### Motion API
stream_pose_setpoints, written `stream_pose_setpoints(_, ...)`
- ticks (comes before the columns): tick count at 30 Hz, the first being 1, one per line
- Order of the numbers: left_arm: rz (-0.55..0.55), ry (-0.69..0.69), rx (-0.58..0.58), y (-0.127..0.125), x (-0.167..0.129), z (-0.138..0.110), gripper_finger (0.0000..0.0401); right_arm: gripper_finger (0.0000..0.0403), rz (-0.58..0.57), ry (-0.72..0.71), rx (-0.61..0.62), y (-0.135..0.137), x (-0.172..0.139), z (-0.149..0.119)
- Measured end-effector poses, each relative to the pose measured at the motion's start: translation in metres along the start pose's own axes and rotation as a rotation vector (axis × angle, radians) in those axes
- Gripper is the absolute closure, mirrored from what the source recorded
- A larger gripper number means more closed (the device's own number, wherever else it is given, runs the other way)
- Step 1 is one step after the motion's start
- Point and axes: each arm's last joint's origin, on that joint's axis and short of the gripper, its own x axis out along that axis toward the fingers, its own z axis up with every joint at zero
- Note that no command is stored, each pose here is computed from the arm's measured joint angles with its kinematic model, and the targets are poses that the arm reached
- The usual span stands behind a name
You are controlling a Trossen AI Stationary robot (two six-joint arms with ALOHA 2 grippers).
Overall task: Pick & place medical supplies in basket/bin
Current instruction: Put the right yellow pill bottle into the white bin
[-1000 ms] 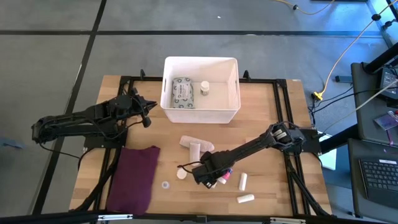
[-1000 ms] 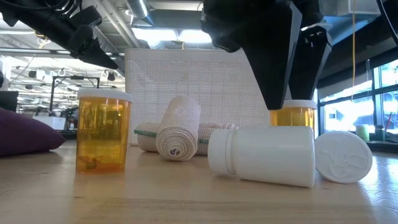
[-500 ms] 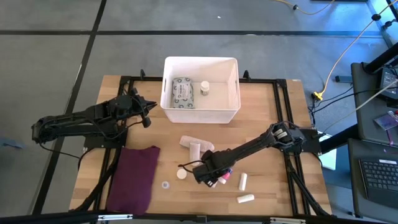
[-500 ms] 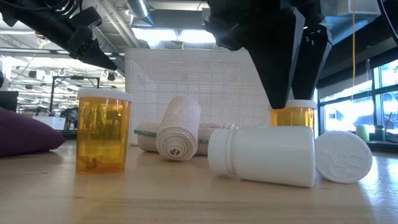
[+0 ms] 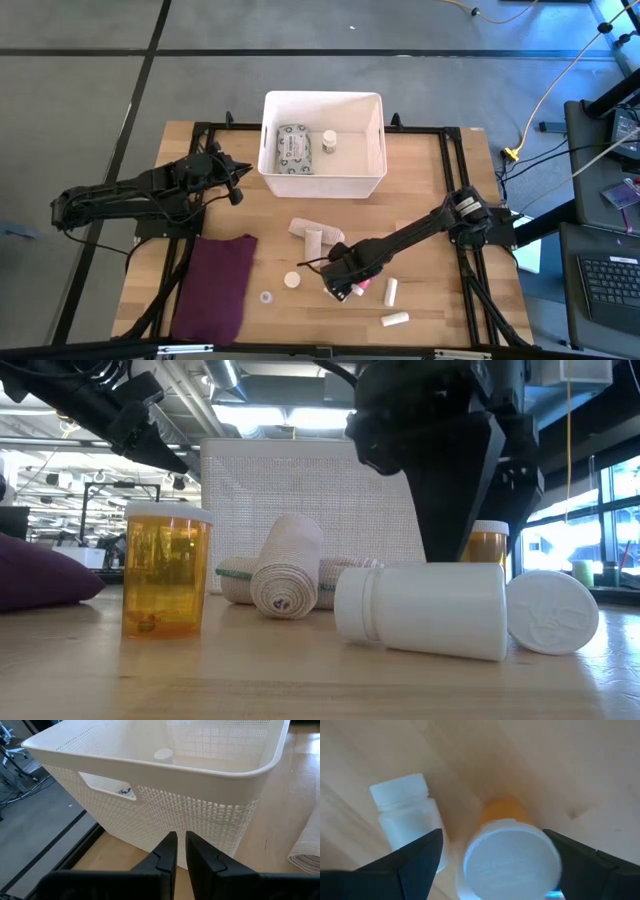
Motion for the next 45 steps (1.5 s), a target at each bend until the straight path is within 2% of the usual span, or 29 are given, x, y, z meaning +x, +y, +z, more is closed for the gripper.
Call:
stream_pose_setpoints(16, 0.000, 0.000, 0.000, 0.0000, 0.0000, 0.0000, 0.0370, 0.0067, -0.064, 0.044, -0.003, -0.0040, -0.0077, -0.0011)
stream_pose_setpoints(28, 0.000, 0.000, 0.000, 0.0000, 0.0000, 0.0000, 0.0370, 0.0164, -0.041, 0.024, -0.037, -0.0040, -0.0076, 0.0053)
stream_pose_setpoints(34, 0.000, 0.000, 0.001, 0.0000, 0.0000, 0.0000, 0.0370, 0.0196, -0.042, 0.024, -0.035, -0.0041, -0.0077, 0.0055)
stream_pose_setpoints(45, 0.000, 0.000, 0.001, 0.0000, 0.0000, 0.0000, 0.0370, 0.0183, -0.044, 0.026, -0.036, -0.0043, -0.0077, 0.0054)
